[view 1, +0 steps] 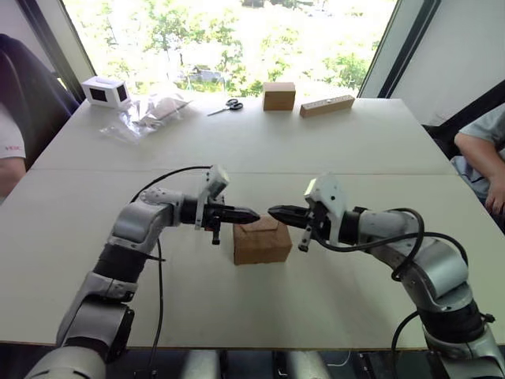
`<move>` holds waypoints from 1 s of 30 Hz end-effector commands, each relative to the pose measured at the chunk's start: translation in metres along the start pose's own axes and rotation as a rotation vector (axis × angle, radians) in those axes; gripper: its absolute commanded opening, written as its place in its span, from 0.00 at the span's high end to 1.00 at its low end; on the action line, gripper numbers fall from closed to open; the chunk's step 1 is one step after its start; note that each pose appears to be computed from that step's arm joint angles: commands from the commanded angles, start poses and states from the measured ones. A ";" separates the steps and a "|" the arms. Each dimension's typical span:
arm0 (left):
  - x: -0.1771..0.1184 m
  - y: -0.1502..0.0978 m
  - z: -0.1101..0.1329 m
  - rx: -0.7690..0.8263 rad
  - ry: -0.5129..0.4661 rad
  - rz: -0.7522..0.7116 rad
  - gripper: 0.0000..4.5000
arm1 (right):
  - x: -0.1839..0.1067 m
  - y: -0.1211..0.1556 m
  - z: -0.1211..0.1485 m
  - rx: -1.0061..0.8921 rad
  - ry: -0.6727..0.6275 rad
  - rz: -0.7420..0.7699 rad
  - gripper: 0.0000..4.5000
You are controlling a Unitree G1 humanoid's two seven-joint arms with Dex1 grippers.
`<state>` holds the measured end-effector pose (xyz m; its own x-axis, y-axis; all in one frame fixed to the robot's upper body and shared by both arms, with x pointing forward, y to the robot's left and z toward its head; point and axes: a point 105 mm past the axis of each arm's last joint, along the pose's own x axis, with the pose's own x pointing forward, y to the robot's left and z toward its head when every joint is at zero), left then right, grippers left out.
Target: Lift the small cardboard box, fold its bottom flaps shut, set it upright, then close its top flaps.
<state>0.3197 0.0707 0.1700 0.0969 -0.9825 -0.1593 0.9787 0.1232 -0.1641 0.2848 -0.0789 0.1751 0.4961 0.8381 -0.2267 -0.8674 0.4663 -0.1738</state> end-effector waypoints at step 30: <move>-0.085 -0.031 0.010 0.074 0.020 0.186 1.00 | -0.085 0.010 0.026 -0.022 0.026 -0.057 1.00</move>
<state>0.2879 0.1340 0.1859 0.2354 -0.9501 -0.2047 0.9589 0.2614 -0.1104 0.2434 -0.1280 0.2013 0.5360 0.8089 -0.2419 -0.8442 0.5138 -0.1526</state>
